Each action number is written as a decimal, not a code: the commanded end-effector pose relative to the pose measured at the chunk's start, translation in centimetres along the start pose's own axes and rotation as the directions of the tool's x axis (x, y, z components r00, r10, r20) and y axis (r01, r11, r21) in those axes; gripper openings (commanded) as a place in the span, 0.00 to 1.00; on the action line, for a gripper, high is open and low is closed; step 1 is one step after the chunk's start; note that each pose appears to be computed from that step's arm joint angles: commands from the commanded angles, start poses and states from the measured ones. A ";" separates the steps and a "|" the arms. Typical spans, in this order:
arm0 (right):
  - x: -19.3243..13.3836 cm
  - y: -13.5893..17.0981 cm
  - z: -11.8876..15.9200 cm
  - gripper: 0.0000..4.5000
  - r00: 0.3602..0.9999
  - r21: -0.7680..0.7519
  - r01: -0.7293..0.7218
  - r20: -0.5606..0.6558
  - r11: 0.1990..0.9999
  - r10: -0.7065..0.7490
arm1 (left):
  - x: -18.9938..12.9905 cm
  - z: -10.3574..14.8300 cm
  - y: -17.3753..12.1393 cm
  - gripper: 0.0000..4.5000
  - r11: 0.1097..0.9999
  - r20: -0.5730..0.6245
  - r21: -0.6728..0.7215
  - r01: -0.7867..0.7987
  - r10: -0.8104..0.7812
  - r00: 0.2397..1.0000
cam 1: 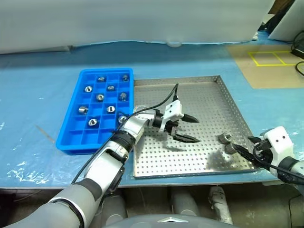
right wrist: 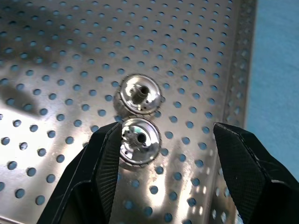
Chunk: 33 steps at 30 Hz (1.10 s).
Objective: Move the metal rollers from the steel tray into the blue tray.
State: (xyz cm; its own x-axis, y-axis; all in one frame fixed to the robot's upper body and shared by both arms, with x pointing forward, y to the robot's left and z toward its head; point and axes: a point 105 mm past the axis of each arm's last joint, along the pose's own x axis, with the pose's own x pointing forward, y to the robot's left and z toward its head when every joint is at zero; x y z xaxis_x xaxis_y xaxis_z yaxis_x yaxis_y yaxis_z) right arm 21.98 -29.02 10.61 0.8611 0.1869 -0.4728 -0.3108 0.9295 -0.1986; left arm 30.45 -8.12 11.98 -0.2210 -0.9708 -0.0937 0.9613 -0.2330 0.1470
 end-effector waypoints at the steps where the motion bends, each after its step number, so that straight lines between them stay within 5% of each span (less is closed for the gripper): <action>1: 0.7 0.0 0.9 0.73 0.999 0.036 -0.003 0.033 0.999 0.001 | 0.7 1.2 0.3 0.88 0.999 0.045 0.037 0.003 -0.005 0.999; 6: 3.2 1.1 2.3 0.73 0.994 0.081 -0.087 0.071 0.993 0.082 | 1.0 0.7 0.1 0.88 1.000 0.040 0.028 0.006 -0.007 0.999; 15: 5.8 0.7 -1.0 0.73 0.987 0.054 -0.070 -0.141 0.996 0.077 | 0.9 0.9 1.0 0.88 0.998 0.051 0.029 -0.052 0.051 0.997; 17: 6.0 0.8 -1.3 0.63 0.985 0.055 -0.072 -0.151 0.996 0.079 | 0.9 1.0 1.1 0.89 0.998 0.055 0.028 -0.060 0.058 0.997; 21: 6.1 2.0 -0.2 0.37 0.986 0.062 -0.131 -0.094 0.989 0.136 | 0.8 0.8 1.3 0.89 0.996 0.054 0.031 -0.088 0.086 0.995; 26: 6.0 2.0 2.6 0.36 0.990 -0.013 -0.140 0.008 0.990 0.140 | 0.8 1.0 1.8 0.89 0.991 0.078 0.013 -0.130 0.129 0.989; 33: 5.3 4.3 8.3 0.36 0.939 -0.029 -0.220 0.264 0.975 0.220 | 0.2 1.2 3.2 0.89 0.961 0.125 -0.200 -0.188 0.216 0.968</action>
State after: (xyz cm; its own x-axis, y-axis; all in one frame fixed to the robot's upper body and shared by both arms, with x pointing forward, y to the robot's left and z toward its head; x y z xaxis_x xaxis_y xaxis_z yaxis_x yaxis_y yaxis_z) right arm 28.42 -21.44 12.08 0.8180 0.4588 -0.3470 -0.5118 0.8558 -0.0750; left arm 33.46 -7.78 11.98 -0.0072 -0.9998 0.0206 0.9999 -0.0075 -0.0117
